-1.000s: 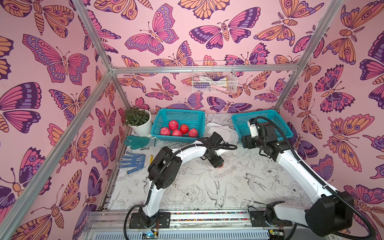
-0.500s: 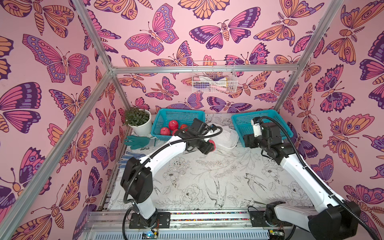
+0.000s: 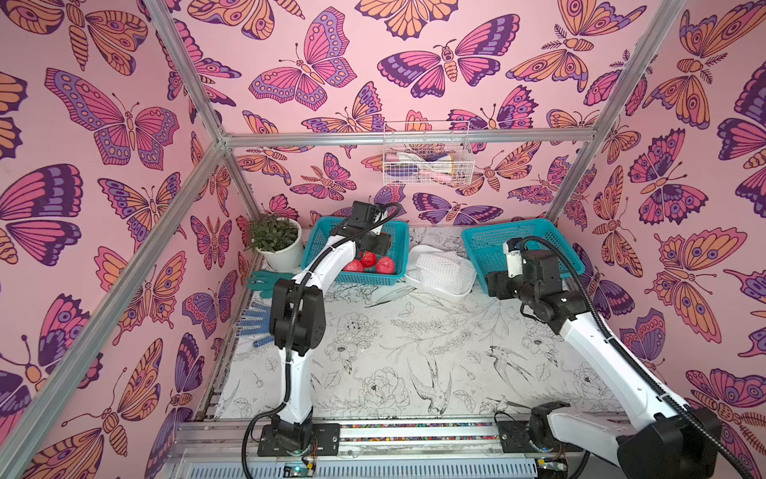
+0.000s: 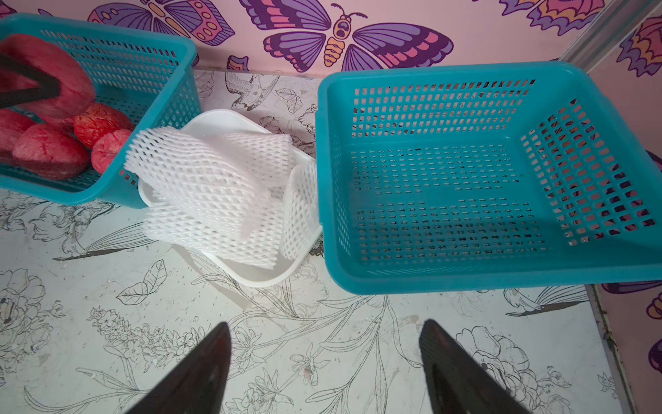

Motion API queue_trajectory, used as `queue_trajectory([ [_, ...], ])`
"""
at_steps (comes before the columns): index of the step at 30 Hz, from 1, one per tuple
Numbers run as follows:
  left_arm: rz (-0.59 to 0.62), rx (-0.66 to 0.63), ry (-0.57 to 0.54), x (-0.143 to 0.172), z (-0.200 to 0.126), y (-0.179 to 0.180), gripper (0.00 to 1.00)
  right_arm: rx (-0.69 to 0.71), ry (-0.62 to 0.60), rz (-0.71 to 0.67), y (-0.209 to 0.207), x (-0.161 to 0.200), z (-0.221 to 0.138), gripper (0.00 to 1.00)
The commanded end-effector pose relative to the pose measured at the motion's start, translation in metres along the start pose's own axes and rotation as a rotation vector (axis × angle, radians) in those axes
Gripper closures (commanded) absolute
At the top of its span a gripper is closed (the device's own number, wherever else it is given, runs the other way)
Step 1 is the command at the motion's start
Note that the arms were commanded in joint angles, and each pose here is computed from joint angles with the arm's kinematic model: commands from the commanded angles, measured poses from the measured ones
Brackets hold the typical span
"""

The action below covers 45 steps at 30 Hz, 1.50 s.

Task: Remove foam nets from apples
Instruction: Place the apple in the basket.

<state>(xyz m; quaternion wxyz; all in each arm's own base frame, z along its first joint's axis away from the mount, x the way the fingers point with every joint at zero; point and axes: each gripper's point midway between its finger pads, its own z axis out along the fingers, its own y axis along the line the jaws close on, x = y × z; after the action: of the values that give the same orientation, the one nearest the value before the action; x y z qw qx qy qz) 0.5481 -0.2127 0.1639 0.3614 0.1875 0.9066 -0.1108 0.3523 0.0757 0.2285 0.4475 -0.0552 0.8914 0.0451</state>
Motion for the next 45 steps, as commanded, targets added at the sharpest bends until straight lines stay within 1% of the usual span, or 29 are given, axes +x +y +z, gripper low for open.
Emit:
queue_trajectory([
  [1, -0.016, -0.011, -0.007, -0.009, 0.016, 0.009, 0.55, -0.017, -0.054, 0.027, 0.001, -0.015, -0.002, 0.17],
  [5, -0.008, -0.008, 0.001, -0.016, 0.044, 0.016, 0.55, -0.020, -0.068, 0.018, 0.003, -0.023, 0.004, 0.17],
  [8, -0.004, -0.012, 0.034, -0.012, 0.062, 0.020, 0.54, -0.023, -0.056, 0.007, 0.004, -0.026, 0.012, 0.18],
  [12, -0.004, -0.049, 0.079, 0.002, 0.079, 0.025, 0.54, -0.026, -0.033, -0.009, 0.006, -0.028, 0.023, 0.18],
  [18, 0.022, -0.050, 0.165, 0.032, 0.099, 0.023, 0.54, -0.060, -0.019, -0.019, 0.013, -0.030, 0.038, 0.18],
  [21, 0.043, -0.067, 0.185, 0.036, 0.100, 0.023, 0.53, -0.070, 0.000, -0.016, 0.016, -0.026, 0.044, 0.18],
  [23, 0.049, -0.083, 0.195, 0.038, 0.101, 0.027, 0.50, -0.081, 0.013, -0.013, 0.017, -0.023, 0.048, 0.18],
  [31, 0.057, -0.062, 0.302, 0.064, 0.101, 0.022, 0.46, -0.073, 0.048, -0.017, 0.016, -0.014, 0.053, 0.18],
  [36, 0.056, -0.046, 0.312, 0.068, 0.106, 0.020, 0.40, -0.079, 0.053, -0.009, 0.017, -0.013, 0.054, 0.18],
  [39, 0.055, -0.045, 0.295, 0.062, 0.103, 0.019, 0.33, -0.074, 0.051, -0.009, 0.016, -0.012, 0.052, 0.18],
  [41, 0.057, -0.053, 0.268, 0.050, 0.096, 0.019, 0.28, -0.061, 0.048, -0.010, 0.014, -0.012, 0.049, 0.18],
  [45, 0.056, -0.078, 0.189, 0.019, 0.075, 0.020, 0.20, -0.035, 0.024, -0.003, 0.009, -0.015, 0.041, 0.15],
])
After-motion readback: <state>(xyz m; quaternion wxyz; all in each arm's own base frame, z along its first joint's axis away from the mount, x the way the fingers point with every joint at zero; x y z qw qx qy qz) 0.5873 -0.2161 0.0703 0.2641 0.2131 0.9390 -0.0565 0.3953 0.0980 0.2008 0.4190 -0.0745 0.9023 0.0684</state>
